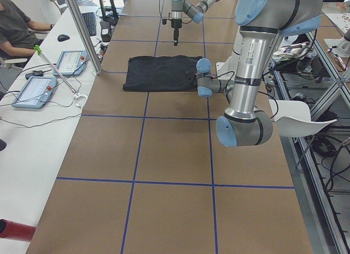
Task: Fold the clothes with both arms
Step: 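Lower the right gripper to the shirt's near corner beside the left gripper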
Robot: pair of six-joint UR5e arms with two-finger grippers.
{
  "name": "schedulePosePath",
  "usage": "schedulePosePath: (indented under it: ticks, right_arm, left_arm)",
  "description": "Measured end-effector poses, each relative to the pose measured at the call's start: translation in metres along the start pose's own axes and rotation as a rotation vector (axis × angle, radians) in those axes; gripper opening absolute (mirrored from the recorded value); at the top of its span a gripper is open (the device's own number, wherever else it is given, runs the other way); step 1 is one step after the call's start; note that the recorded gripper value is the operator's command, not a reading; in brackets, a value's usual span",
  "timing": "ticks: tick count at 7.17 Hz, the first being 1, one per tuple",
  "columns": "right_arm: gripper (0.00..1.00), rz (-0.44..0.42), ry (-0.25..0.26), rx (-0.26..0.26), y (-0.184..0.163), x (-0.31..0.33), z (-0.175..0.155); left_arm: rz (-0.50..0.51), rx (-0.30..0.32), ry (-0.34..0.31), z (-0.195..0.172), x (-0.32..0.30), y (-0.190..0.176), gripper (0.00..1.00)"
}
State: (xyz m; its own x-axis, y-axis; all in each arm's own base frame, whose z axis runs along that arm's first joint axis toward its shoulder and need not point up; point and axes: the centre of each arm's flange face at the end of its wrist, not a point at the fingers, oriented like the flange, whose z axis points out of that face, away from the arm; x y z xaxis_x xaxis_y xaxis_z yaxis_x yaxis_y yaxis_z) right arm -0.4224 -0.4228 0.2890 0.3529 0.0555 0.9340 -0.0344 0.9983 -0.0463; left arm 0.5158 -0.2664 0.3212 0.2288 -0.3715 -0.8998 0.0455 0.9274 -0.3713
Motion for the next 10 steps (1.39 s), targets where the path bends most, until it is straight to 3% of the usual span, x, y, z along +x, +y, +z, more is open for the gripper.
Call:
schedulePosePath:
  ticks: [2, 4, 7, 10]
  right_arm:
    - [1.0, 0.101, 0.002, -0.056, 0.04, -0.013, 0.028]
    - [1.0, 0.195, 0.035, -0.064, 0.083, -0.023, 0.06]
    - [1.0, 0.263, 0.193, -0.064, 0.116, -0.027, 0.08]
    - [1.0, 0.254, 0.248, -0.064, 0.13, -0.02, 0.091]
  left_arm:
    - [0.003, -0.001, 0.009, -0.004, 0.003, 0.001, 0.0]
    - [0.003, -0.001, 0.011, -0.006, 0.003, 0.001, 0.0]
    - [0.003, 0.0, 0.01, -0.006, 0.002, 0.001, 0.0]
    - [0.0, -0.001, 0.008, -0.005, 0.001, 0.002, 0.0]
